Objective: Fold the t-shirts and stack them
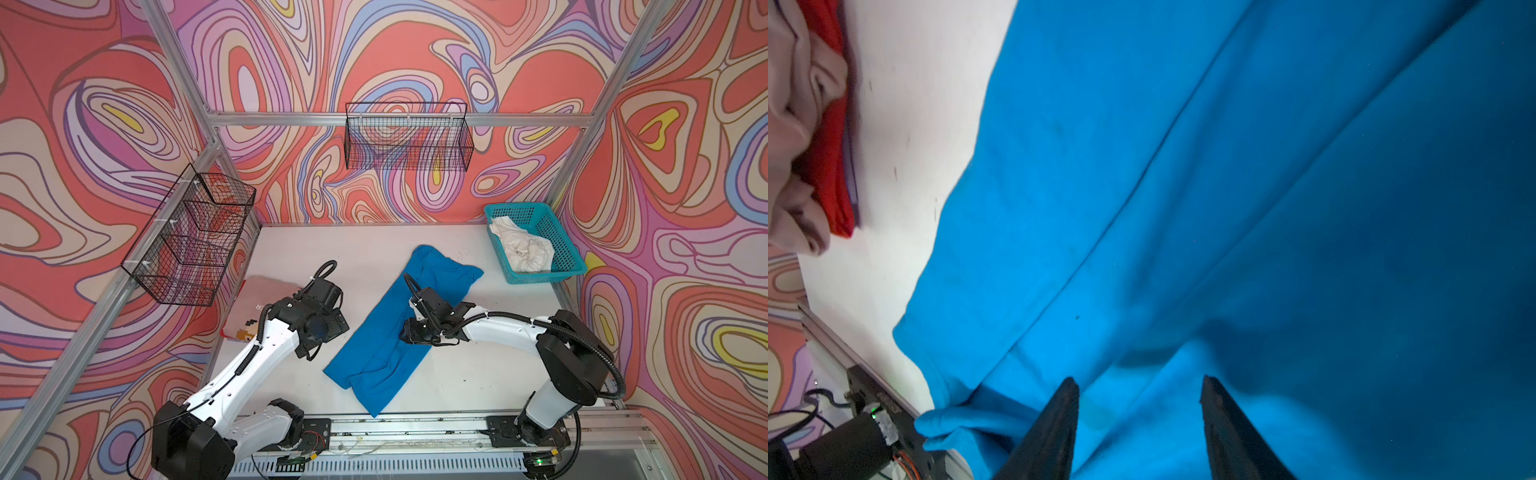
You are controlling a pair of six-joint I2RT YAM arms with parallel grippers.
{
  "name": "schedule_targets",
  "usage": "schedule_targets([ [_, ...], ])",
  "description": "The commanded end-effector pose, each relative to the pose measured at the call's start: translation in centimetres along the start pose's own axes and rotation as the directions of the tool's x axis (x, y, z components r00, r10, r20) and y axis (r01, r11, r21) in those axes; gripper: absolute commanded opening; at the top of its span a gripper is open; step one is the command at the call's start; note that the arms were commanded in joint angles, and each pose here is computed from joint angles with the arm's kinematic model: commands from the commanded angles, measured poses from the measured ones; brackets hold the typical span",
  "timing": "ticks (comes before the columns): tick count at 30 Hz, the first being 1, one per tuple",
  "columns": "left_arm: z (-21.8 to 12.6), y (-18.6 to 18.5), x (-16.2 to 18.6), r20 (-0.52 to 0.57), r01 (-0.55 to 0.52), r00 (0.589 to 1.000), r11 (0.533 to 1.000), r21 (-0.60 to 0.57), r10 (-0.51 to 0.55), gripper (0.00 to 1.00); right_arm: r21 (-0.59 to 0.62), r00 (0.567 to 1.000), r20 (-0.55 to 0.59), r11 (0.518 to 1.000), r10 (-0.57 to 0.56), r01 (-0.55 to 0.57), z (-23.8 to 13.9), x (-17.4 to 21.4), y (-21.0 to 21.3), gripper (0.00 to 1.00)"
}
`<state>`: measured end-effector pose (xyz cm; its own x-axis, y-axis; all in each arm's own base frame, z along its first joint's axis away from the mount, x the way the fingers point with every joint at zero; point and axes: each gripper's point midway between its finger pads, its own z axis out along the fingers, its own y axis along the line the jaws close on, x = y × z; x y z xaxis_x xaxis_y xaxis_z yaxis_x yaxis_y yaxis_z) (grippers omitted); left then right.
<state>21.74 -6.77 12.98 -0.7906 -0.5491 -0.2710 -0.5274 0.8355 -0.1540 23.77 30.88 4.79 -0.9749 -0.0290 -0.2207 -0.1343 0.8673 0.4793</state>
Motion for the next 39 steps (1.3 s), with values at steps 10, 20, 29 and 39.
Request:
schedule_targets([
  [10, 1.6, 1.9, 1.0, -0.073, -0.018, 0.997, 0.999, -0.027, 0.016, 1.00, 0.079, 0.997, -0.040, 0.994, 0.073, -0.070, 1.8, 5.4, -2.3, 0.50],
  [20, 2.7, 1.0, 2.6, -0.151, -0.008, 0.988, 1.000, 0.024, 0.011, 1.00, 0.303, 0.994, -0.018, 0.948, 0.106, -0.096, -3.2, 6.3, -10.3, 0.50],
  [29, 4.2, 0.0, 5.7, -0.265, 0.055, 0.964, 0.994, 0.094, -0.028, 1.00, 0.357, 0.988, 0.058, 0.922, 0.142, -0.153, -8.8, 4.0, -13.8, 0.50],
  [39, 6.7, -0.3, 7.7, -0.287, -0.004, 0.958, 0.997, 0.080, 0.027, 1.00, 0.250, 0.977, 0.175, 0.954, 0.126, -0.168, -11.0, -2.7, -10.4, 0.48],
])
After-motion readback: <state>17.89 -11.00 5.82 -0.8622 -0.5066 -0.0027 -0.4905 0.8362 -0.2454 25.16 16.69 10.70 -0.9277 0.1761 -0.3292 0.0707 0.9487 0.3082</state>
